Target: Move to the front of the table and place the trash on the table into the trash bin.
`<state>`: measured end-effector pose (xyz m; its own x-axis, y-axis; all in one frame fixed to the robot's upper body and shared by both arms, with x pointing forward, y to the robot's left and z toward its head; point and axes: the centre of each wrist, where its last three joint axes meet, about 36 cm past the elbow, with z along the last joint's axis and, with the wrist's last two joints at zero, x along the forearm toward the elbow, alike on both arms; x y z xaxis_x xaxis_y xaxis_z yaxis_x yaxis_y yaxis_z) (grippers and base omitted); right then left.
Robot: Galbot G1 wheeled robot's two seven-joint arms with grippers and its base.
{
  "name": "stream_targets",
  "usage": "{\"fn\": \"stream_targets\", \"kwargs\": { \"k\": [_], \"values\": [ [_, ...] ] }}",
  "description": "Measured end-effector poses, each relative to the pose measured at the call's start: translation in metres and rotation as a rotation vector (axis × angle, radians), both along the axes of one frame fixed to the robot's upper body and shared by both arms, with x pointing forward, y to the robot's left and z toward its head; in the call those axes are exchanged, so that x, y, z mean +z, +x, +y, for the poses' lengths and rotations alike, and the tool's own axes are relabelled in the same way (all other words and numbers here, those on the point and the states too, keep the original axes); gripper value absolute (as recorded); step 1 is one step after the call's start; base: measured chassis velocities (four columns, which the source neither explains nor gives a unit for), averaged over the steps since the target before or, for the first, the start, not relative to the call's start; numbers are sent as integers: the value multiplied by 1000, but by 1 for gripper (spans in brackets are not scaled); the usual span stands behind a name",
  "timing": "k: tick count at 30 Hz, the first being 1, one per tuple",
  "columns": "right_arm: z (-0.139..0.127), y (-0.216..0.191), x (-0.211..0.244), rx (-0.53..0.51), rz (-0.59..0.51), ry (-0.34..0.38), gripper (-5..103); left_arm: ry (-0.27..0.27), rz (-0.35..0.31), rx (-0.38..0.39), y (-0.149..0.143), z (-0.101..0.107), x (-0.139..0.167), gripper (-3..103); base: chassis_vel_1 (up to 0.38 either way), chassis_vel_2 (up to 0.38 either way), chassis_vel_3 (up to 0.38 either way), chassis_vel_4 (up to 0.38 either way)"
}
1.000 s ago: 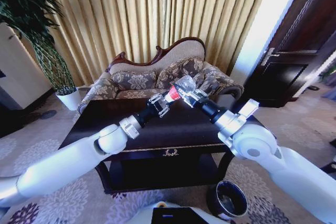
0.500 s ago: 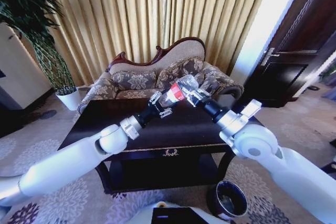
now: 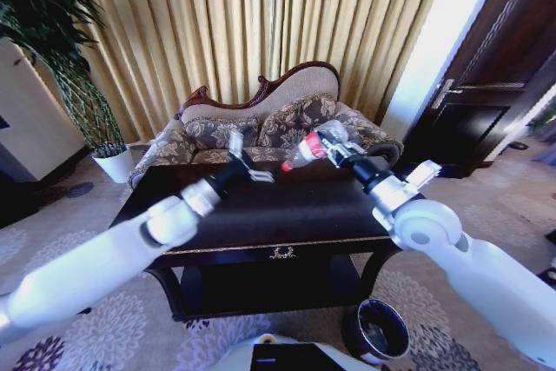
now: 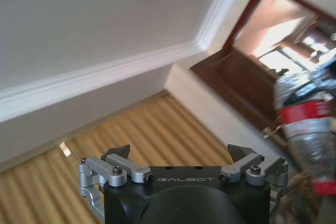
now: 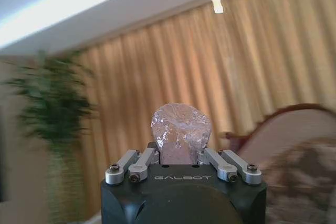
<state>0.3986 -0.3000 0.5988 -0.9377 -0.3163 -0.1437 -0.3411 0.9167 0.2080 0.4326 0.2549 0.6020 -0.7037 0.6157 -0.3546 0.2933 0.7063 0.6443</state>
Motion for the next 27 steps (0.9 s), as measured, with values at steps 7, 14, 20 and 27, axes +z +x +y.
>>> {"fn": "stream_targets", "kwargs": {
  "k": [7,14,20,27],
  "values": [
    [-29,-4,13,-227,28,-97,27,-257,71,331,-22,45,35,100,0,0,0,0],
    [-39,-25,32,-306,41,-141,27,-426,169,478,-55,72,49,100,0,0,0,0],
    [-38,-48,32,-343,79,-192,27,-559,227,633,-91,105,46,100,0,0,0,0],
    [-44,-83,19,-413,106,-220,27,-631,274,674,-120,143,51,100,0,0,0,0]
  ]
}}
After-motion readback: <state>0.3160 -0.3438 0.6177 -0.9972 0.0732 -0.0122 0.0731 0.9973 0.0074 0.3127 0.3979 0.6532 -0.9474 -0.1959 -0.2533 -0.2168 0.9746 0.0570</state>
